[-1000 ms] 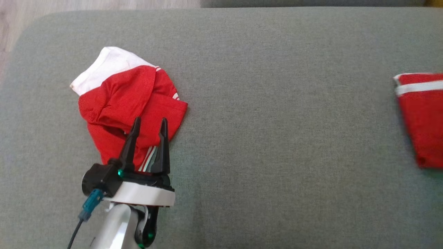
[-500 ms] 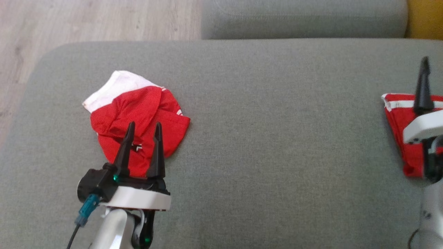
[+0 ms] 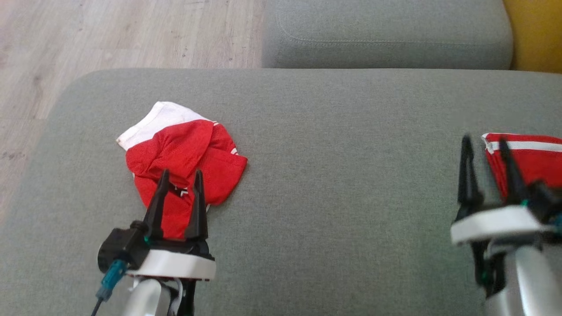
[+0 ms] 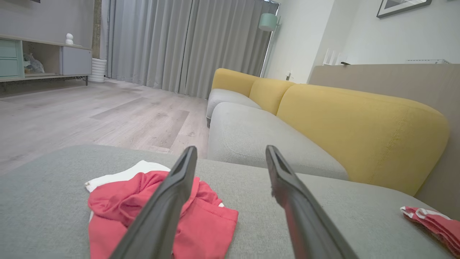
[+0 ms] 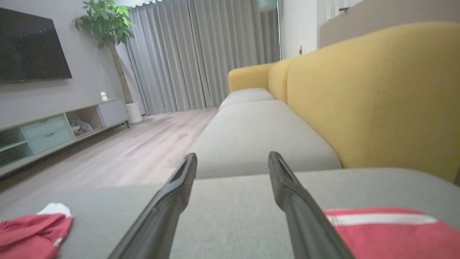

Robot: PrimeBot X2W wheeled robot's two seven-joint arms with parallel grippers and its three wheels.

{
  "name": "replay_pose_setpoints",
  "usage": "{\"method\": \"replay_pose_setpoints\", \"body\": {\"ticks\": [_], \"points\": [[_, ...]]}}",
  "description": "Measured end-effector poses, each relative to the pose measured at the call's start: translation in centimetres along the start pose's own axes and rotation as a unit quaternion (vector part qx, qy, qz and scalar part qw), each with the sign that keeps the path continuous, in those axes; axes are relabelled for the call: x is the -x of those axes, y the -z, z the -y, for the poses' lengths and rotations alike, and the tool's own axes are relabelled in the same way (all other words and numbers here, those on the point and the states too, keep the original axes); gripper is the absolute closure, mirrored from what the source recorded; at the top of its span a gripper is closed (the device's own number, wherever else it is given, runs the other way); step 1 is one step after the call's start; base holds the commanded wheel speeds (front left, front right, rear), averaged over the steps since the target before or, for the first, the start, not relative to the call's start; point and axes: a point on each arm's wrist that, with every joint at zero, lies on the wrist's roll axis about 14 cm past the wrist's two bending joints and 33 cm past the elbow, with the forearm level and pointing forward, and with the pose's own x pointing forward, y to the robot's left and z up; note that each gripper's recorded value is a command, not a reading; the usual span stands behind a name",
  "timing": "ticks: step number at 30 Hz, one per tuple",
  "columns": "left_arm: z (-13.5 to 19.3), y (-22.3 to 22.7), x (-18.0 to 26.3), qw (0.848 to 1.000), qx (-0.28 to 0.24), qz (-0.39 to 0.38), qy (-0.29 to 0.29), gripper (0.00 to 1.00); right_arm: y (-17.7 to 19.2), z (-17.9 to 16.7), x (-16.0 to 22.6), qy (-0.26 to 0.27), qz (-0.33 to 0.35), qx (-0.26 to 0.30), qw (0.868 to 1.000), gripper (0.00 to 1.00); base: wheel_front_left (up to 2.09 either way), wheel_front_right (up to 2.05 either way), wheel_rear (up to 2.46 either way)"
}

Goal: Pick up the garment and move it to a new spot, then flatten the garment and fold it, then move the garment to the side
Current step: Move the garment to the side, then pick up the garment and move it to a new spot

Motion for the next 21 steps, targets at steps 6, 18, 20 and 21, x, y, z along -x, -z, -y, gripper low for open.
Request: {"method": "replay_pose_setpoints", "body": {"ticks": [6, 18, 20, 21], "points": [[-0.1, 0.2, 0.3, 1.0, 0.0, -0.003, -0.006, 0.0, 4.3, 0.0, 2.8, 0.002, -0.047, -0.001, 0.999, 0.0, 0.0, 0.0, 0.0], [-0.2, 1.9, 1.3, 1.0, -0.003, -0.028, -0.009, 0.0, 5.1, 0.5, 3.6, 0.01, -0.054, -0.002, 0.999, 0.0, 0.0, 0.0, 0.0], [-0.3, 1.9, 1.3, 0.999, -0.004, -0.03, -0.012, 0.0, 5.1, 0.5, 3.5, 0.009, -0.053, -0.002, 0.999, 0.0, 0.0, 0.0, 0.0], [-0.4, 2.0, 1.3, 0.999, -0.005, -0.031, -0.013, 0.0, 5.1, 0.4, 3.5, 0.009, -0.053, -0.002, 0.999, 0.0, 0.0, 0.0, 0.0]]}}
